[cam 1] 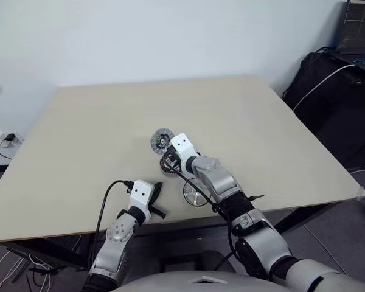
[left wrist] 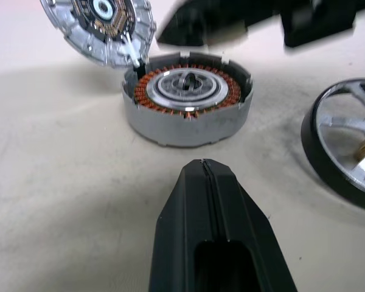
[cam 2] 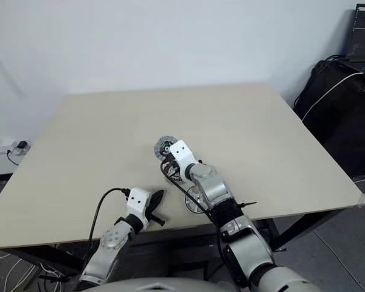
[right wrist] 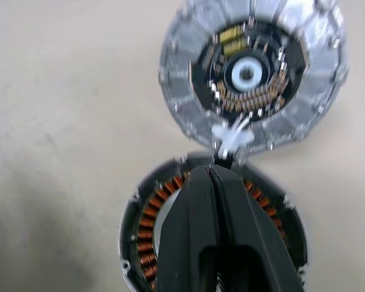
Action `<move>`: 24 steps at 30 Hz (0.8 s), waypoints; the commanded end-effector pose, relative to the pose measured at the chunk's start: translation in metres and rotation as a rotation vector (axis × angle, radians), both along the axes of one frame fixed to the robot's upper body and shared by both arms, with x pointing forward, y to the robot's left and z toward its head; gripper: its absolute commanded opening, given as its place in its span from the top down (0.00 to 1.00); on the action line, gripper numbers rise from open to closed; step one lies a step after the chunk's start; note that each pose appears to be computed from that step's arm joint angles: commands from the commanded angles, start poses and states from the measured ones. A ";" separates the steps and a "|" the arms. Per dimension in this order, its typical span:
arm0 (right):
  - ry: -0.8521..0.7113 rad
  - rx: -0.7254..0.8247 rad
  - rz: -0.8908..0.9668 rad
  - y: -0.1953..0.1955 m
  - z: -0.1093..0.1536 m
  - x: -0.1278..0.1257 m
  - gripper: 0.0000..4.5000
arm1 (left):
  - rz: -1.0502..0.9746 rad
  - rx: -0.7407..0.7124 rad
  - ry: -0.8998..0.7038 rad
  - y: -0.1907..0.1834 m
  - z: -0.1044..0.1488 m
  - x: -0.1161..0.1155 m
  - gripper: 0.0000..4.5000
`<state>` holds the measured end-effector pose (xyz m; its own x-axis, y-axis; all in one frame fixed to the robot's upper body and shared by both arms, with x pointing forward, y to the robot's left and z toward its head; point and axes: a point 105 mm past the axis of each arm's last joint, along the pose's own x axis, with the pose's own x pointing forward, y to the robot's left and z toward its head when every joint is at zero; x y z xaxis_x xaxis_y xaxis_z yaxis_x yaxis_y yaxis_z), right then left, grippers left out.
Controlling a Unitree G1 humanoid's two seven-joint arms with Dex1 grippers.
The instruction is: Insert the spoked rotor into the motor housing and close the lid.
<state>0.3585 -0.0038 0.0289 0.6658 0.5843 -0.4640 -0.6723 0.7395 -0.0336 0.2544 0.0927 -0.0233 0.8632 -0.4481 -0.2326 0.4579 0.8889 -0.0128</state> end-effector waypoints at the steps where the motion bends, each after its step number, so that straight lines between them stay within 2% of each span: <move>1: -0.022 0.011 0.027 0.003 0.013 -0.004 0.99 | 0.004 -0.018 -0.053 -0.003 0.011 0.007 1.00; 9: 0.044 -0.094 0.041 -0.008 -0.001 -0.016 0.99 | -0.005 -0.025 -0.058 -0.006 0.012 0.008 1.00; 24: 0.033 -0.079 -0.044 -0.013 -0.006 0.001 0.99 | -0.017 -0.033 -0.061 -0.008 0.014 0.007 1.00</move>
<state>0.3495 -0.0224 0.0046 0.6383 0.4970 -0.5878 -0.6453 0.7618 -0.0566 0.2572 0.0872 -0.0207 0.8598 -0.4651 -0.2109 0.4718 0.8815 -0.0204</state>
